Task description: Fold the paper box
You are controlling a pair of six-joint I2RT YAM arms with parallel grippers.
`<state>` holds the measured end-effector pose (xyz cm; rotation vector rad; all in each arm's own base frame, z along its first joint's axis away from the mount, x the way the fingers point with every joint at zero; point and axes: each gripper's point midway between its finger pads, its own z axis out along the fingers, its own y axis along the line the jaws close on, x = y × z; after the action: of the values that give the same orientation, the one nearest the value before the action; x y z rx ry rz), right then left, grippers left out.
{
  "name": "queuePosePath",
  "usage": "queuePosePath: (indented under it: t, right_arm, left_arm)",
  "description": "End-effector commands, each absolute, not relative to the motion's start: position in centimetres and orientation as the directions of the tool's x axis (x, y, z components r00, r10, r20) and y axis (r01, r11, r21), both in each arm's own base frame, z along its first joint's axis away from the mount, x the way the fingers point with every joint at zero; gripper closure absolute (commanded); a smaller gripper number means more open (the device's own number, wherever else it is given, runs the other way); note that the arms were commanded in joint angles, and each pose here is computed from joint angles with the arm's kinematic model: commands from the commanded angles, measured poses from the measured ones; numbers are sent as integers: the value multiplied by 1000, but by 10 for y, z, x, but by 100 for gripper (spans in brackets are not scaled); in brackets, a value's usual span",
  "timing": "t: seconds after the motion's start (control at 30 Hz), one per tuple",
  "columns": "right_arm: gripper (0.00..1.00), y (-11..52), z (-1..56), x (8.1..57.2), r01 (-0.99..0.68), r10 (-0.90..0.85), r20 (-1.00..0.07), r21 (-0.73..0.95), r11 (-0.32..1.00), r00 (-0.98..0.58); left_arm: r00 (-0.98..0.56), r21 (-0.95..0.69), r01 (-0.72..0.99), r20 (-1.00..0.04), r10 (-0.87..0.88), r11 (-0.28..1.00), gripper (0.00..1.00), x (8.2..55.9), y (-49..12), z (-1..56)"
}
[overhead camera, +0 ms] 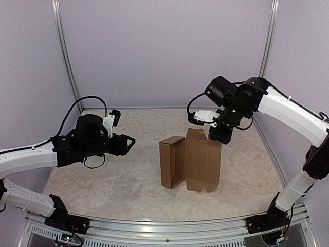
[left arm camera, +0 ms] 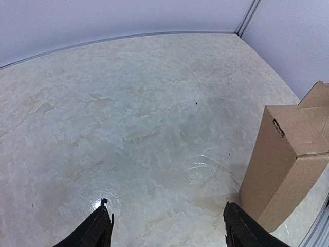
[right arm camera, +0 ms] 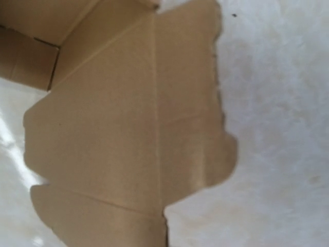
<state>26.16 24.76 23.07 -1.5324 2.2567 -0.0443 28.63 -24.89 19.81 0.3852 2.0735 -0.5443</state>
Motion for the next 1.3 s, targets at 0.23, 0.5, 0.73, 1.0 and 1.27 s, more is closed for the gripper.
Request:
queuePosePath:
  t: [0.23, 0.5, 0.73, 1.0, 1.27]
  right_arm:
    - [100, 201, 252, 276, -878, -998, 15, -477, 48, -63]
    - [100, 200, 258, 284, -858, -981, 180, -491, -152, 71]
    - [100, 228, 244, 289, -854, -958, 247, -458, -247, 145]
    - [89, 260, 232, 303, -857, -965, 229, -464, -227, 131]
    - [75, 284, 235, 305, -841, -969, 201, -491, -229, 146]
  left_arm:
    - [-506, -210, 469, -860, 66, 858, 28, 283, -239, 201]
    - [-514, -214, 462, -855, 63, 860, 28, 283, -239, 198]
    - [-522, -224, 461, -851, 58, 859, 28, 284, -241, 197]
    - [-525, -221, 456, -849, 59, 862, 28, 283, -239, 193]
    - [-529, -226, 452, -847, 55, 863, 28, 281, -237, 190]
